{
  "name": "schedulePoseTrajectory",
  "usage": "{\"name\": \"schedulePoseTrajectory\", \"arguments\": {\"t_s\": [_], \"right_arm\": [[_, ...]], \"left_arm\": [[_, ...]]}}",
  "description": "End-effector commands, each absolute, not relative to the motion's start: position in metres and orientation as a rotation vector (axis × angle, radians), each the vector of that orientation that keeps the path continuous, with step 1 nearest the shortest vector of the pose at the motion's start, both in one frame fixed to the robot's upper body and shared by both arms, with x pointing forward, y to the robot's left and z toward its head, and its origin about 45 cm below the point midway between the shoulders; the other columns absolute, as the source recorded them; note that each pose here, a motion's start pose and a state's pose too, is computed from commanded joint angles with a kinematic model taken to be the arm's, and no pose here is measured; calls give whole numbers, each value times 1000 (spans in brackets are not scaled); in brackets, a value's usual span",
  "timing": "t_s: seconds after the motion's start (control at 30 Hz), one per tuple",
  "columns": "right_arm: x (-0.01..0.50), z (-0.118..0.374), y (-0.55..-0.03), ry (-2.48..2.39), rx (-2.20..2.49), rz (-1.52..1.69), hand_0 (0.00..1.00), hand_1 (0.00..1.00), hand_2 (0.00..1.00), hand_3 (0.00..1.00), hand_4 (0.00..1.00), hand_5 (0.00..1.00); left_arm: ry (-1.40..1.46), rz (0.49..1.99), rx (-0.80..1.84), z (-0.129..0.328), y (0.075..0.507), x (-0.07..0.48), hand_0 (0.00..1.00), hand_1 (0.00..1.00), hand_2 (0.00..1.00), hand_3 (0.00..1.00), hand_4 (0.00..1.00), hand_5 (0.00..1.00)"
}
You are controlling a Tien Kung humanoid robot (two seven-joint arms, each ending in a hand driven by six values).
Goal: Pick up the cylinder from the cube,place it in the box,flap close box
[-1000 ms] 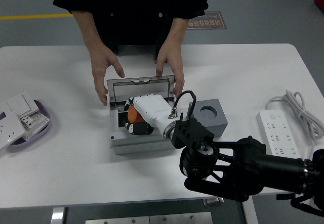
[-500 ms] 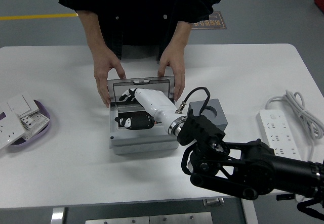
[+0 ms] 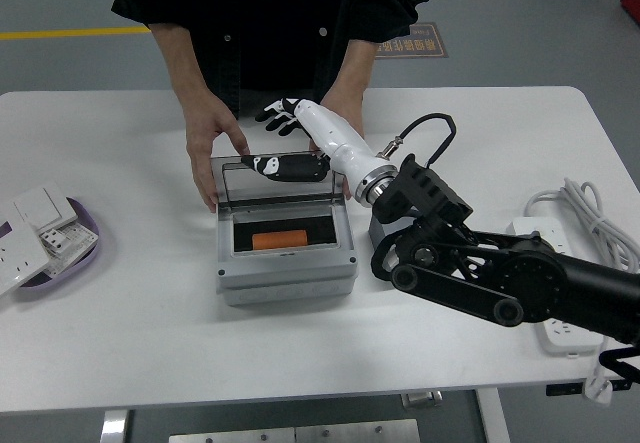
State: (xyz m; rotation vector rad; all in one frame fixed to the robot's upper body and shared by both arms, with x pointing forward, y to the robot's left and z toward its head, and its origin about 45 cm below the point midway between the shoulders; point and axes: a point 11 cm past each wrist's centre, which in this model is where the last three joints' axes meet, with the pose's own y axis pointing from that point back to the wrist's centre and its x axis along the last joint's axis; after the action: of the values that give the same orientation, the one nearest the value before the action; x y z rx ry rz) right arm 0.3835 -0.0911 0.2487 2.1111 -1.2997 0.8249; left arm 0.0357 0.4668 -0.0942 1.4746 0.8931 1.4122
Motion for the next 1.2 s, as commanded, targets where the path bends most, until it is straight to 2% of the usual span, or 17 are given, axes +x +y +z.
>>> {"name": "schedulePoseTrajectory", "arguments": {"t_s": [0.23,0.53,0.77,0.87,0.9,1.2], "right_arm": [[376,233,-95,-1239,2094,818,761,634,651,699,870,429],[343,238,-94,-1147,2105,906,760,634,649,702,863,429],[319,220,-92,-1077,2092,875,739,625,649,703,862,430],[318,219,-92,-1086,2090,866,739,625,649,703,862,430],[318,220,-93,-1092,2088,862,722,627,647,684,814,464],[329,227,-112,-1209,2067,826,714,627,652,684,791,470]], "left_arm": [[897,1413,1474,-95,465,35,596,620,608,621,656,223],[896,1418,1474,-94,467,34,596,620,606,621,656,223],[896,1420,1471,-94,467,35,596,619,607,621,655,221],[894,1420,1468,-94,466,36,596,619,607,621,655,221],[893,1420,1468,-94,466,36,596,619,606,622,659,224],[900,1421,1472,-95,467,32,595,619,606,622,665,225]]}}
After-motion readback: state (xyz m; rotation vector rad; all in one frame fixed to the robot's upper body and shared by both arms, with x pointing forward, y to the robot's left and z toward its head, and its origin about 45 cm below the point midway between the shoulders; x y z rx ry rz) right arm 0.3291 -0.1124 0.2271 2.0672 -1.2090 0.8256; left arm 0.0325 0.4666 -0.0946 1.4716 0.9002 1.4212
